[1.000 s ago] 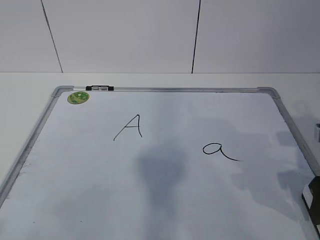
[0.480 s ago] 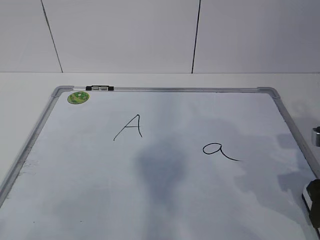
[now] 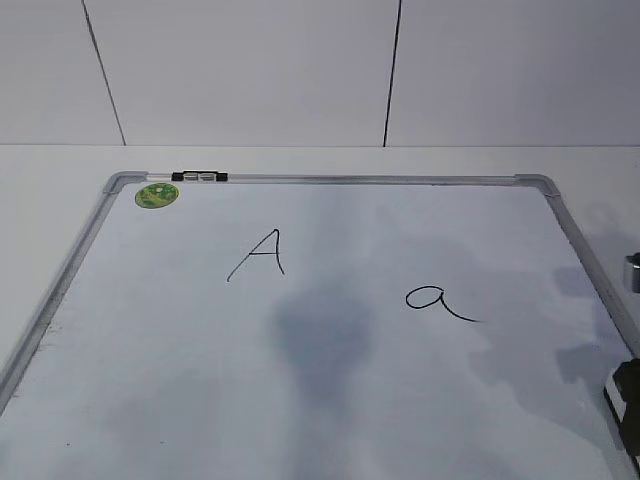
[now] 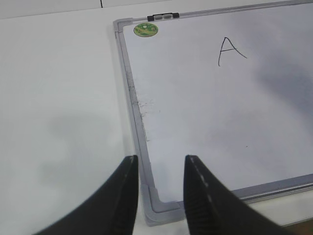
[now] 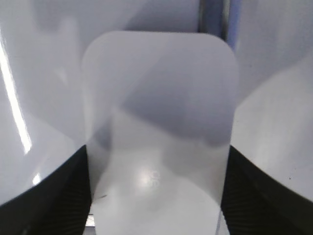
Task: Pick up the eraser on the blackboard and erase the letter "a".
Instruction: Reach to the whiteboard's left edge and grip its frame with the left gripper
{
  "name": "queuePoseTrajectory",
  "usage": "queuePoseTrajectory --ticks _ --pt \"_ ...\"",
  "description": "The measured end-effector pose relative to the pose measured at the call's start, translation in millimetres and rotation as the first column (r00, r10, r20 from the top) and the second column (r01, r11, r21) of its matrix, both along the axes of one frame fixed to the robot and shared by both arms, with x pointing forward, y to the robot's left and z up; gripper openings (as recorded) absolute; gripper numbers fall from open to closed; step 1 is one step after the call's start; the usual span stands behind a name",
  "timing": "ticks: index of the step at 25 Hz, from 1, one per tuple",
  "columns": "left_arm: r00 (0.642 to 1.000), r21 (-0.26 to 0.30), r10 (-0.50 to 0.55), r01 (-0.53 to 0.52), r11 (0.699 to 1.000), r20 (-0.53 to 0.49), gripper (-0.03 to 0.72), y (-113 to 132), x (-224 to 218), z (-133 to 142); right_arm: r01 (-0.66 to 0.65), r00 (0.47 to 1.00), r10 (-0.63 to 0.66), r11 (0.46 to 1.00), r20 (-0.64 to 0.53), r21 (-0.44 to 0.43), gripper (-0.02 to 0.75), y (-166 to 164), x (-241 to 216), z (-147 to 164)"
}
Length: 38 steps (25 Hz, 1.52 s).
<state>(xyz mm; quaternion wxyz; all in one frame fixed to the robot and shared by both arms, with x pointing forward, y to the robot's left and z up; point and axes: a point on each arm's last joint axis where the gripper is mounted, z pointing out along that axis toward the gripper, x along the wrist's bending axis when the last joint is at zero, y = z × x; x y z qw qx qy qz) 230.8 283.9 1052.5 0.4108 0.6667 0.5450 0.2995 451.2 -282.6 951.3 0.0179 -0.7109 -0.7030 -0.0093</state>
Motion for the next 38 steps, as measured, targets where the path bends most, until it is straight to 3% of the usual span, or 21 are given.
queuePoseTrajectory --ticks 20,28,38 --pt "1.000 0.000 0.000 0.000 1.000 0.000 0.237 0 0 0 0.000 1.000 0.000 1.000 0.008 0.000 0.569 0 0 2" --pt "1.000 0.000 0.000 0.000 1.000 0.000 0.237 0 0 0 -0.003 0.990 0.002 1.000 0.138 0.004 0.568 -1 -11 32" --pt "1.000 0.000 0.000 0.000 1.000 0.000 0.235 0 0 0 0.010 0.994 -0.016 0.999 0.111 0.051 0.568 2 -33 56"
